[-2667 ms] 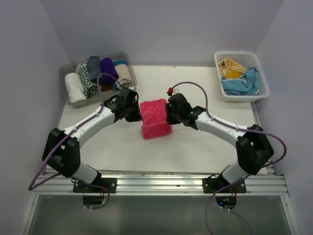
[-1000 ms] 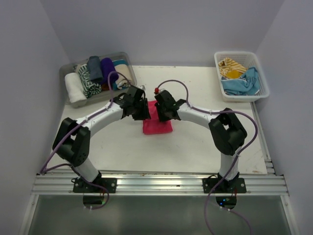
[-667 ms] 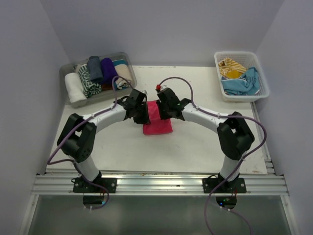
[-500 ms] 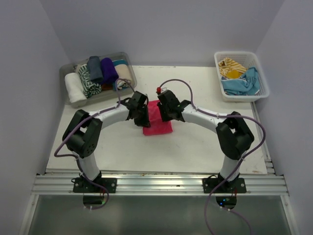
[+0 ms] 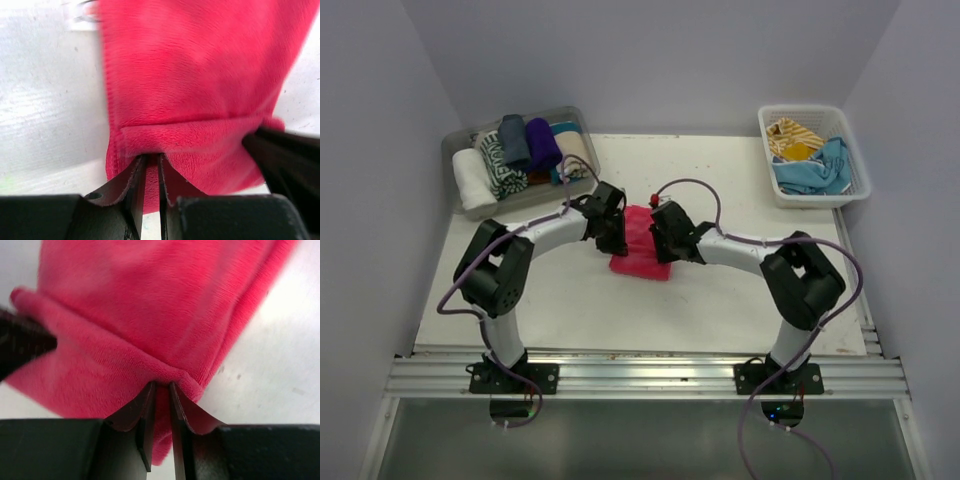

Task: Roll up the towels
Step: Roll the towel

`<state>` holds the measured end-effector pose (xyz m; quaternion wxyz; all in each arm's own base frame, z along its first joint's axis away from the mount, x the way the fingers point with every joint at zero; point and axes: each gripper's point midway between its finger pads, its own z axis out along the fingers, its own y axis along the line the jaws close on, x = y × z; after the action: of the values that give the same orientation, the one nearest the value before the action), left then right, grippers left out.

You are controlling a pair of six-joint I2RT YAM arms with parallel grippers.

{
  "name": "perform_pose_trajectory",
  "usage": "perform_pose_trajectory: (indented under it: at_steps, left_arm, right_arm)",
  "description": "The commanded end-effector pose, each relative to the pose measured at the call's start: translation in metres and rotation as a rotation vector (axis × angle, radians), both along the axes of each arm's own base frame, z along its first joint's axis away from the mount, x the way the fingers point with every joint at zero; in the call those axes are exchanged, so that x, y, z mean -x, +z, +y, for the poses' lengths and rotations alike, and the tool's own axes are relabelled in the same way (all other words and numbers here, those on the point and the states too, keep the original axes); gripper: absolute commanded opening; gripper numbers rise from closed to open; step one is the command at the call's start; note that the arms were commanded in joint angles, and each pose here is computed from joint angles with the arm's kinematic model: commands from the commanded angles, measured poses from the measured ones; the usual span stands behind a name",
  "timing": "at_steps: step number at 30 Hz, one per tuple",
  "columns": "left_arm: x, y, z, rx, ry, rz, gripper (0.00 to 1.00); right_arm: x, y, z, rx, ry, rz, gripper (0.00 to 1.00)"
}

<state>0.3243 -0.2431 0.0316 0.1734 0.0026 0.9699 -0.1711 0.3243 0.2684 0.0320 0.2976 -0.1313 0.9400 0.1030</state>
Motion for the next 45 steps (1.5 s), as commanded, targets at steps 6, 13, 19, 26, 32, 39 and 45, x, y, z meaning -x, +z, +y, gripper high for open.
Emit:
perform_pose_trajectory:
  at_steps: [6,13,19,26,32,39,45]
  left_arm:
    - [-0.029,0.002,0.005,-0.053,-0.064,-0.062,0.19]
    - [-0.043,0.044,0.001,-0.027,-0.083,-0.137,0.23]
    - [-0.057,0.105,0.011,0.026,-0.077,-0.231,0.34]
    - [-0.063,0.124,0.071,0.037,0.083,-0.232,0.34]
    - [-0.048,0.114,0.106,0.042,0.193,-0.206,0.34]
    - [-0.030,0.092,0.120,0.031,0.231,-0.157,0.34]
    - [-0.017,0.081,0.115,0.071,0.221,-0.126,0.40]
  right_arm:
    - [0.089,0.009,0.025,-0.095,-0.057,0.128,0.23]
    - [0.073,0.066,0.019,-0.043,-0.085,-0.057,0.29]
    - [0.071,0.085,0.039,0.067,0.063,-0.157,0.41]
    - [0.073,0.078,0.075,0.214,0.285,-0.230,0.59]
    - [0.067,0.048,0.091,0.291,0.332,-0.226,0.64]
    - [0.066,0.002,0.086,0.371,0.323,-0.187,0.55]
    - [0.071,-0.007,0.089,0.328,0.318,-0.146,0.20]
